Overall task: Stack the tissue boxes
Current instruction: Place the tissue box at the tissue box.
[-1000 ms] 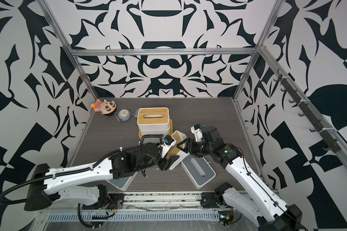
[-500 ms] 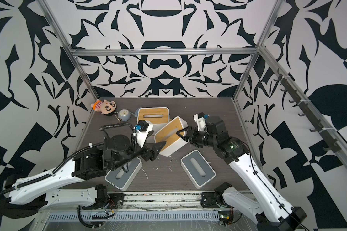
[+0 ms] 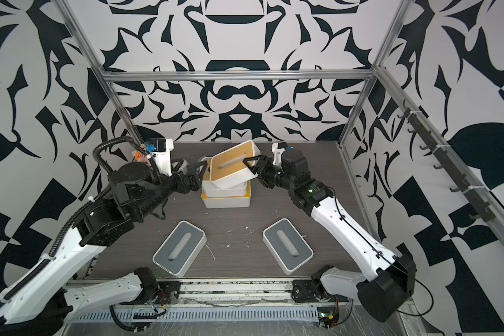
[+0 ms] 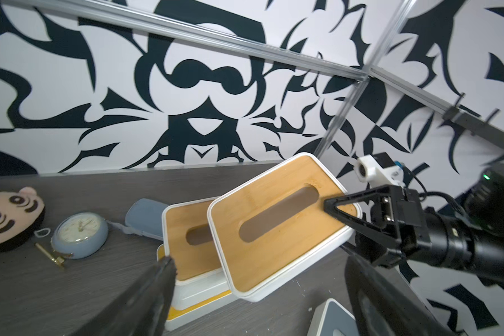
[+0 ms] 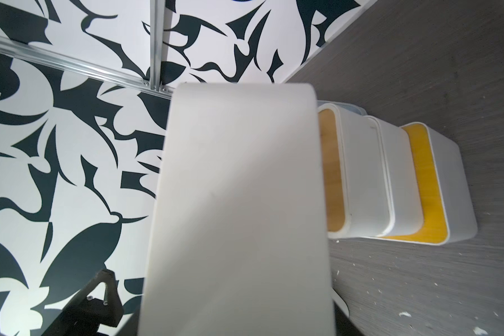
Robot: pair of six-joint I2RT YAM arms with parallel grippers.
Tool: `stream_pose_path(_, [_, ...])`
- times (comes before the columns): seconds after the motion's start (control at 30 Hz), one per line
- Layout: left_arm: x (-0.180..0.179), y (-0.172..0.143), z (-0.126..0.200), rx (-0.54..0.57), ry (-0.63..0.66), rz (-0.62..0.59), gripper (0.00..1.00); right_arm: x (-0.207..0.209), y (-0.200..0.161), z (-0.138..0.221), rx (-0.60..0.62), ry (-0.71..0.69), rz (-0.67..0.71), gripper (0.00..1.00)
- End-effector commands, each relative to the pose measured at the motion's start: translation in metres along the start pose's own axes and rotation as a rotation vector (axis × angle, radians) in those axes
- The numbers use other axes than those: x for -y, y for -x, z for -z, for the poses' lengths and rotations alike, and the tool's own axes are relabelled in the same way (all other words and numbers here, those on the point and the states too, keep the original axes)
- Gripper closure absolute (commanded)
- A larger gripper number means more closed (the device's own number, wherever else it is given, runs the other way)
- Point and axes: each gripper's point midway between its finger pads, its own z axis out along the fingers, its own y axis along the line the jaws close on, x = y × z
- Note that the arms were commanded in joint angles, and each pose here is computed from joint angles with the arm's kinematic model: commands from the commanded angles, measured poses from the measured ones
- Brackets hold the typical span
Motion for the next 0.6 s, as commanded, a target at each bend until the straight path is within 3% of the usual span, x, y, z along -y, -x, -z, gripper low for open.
stream_pose_path(0.0, [-0.012, -0.002, -0.01, -0.053, 0.001, 0.117, 0.04, -0.078, 0.032, 0.007, 0.147, 0.24, 0.037, 0.65])
stream_pose_path(0.27, [-0.064, 0.002, -0.039, -0.077, 0.049, 0.348, 0.02, -0.081, 0.04, -0.027, 0.205, 0.258, 0.017, 0.66])
stream_pose_path(0.57, [-0.103, -0.014, -0.069, -0.133, 0.079, 0.524, 0.02, -0.072, 0.041, -0.05, 0.207, 0.24, 0.005, 0.66])
